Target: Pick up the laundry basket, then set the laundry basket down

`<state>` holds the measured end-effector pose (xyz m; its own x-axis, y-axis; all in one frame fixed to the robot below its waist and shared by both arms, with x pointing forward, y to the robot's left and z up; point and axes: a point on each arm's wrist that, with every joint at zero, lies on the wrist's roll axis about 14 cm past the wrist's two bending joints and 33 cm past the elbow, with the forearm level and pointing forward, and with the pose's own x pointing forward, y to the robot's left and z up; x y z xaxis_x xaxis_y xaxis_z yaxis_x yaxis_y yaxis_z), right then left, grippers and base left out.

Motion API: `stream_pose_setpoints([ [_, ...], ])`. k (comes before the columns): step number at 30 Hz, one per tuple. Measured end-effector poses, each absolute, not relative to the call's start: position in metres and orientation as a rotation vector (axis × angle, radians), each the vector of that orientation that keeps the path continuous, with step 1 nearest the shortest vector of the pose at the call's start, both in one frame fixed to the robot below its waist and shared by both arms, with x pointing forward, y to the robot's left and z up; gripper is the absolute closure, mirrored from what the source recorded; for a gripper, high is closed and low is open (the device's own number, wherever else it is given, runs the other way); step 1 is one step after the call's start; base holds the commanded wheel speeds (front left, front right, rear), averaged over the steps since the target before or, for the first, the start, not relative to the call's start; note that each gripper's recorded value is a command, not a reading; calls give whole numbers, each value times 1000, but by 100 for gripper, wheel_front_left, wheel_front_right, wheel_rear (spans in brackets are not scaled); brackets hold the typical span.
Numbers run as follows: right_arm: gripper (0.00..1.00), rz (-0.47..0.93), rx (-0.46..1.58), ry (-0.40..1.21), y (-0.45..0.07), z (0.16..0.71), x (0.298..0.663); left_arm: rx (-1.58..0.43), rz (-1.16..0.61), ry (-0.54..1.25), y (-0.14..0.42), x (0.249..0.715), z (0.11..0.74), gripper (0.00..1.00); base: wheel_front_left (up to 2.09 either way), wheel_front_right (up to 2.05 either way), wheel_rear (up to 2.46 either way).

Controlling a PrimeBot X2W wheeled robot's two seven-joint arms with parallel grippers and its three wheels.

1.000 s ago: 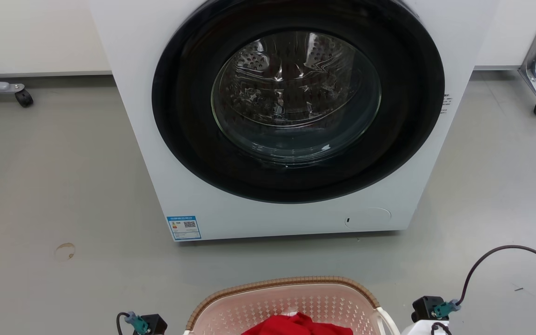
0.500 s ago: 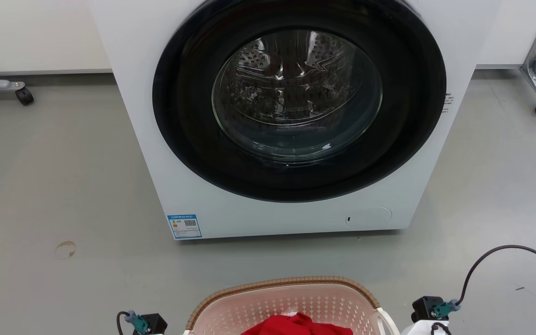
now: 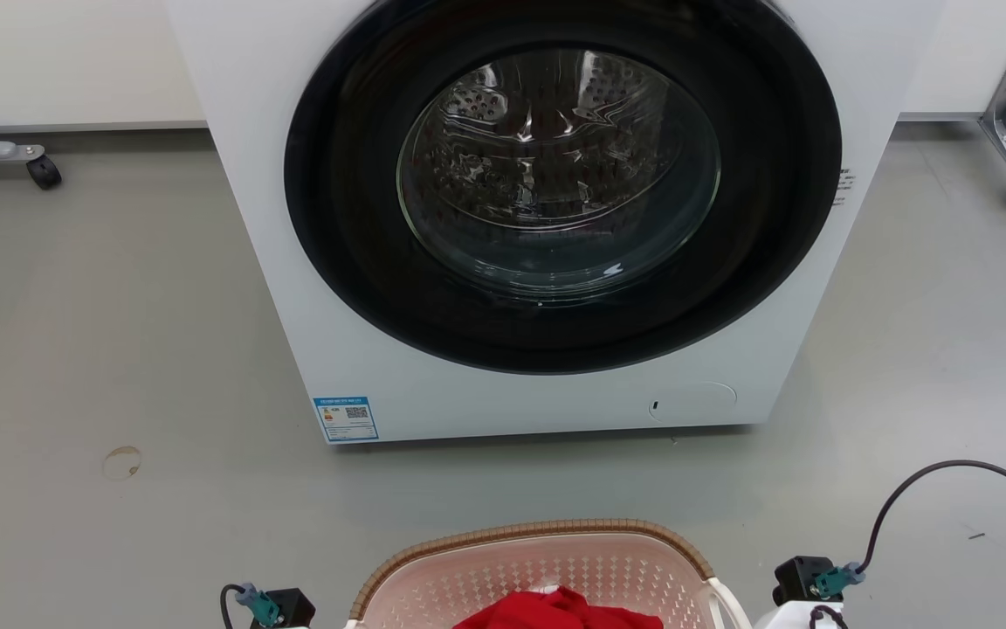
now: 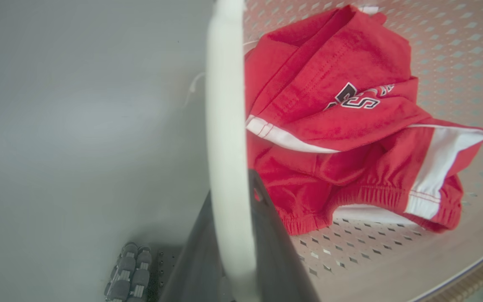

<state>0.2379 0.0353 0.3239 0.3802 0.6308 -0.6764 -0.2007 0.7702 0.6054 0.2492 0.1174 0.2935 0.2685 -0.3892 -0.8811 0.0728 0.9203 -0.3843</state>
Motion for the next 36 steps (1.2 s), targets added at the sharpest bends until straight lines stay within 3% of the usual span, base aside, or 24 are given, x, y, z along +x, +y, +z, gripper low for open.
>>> stream_pose_setpoints([
  [15, 100, 546, 478, 1089, 34, 316, 240, -297, -314, 1304, 117, 249, 285, 100, 0, 0, 0],
  [36, 100, 538, 452, 1057, 36, 299, 319, -242, -344, 1223, 119, 328, 279, 100, 0, 0, 0],
])
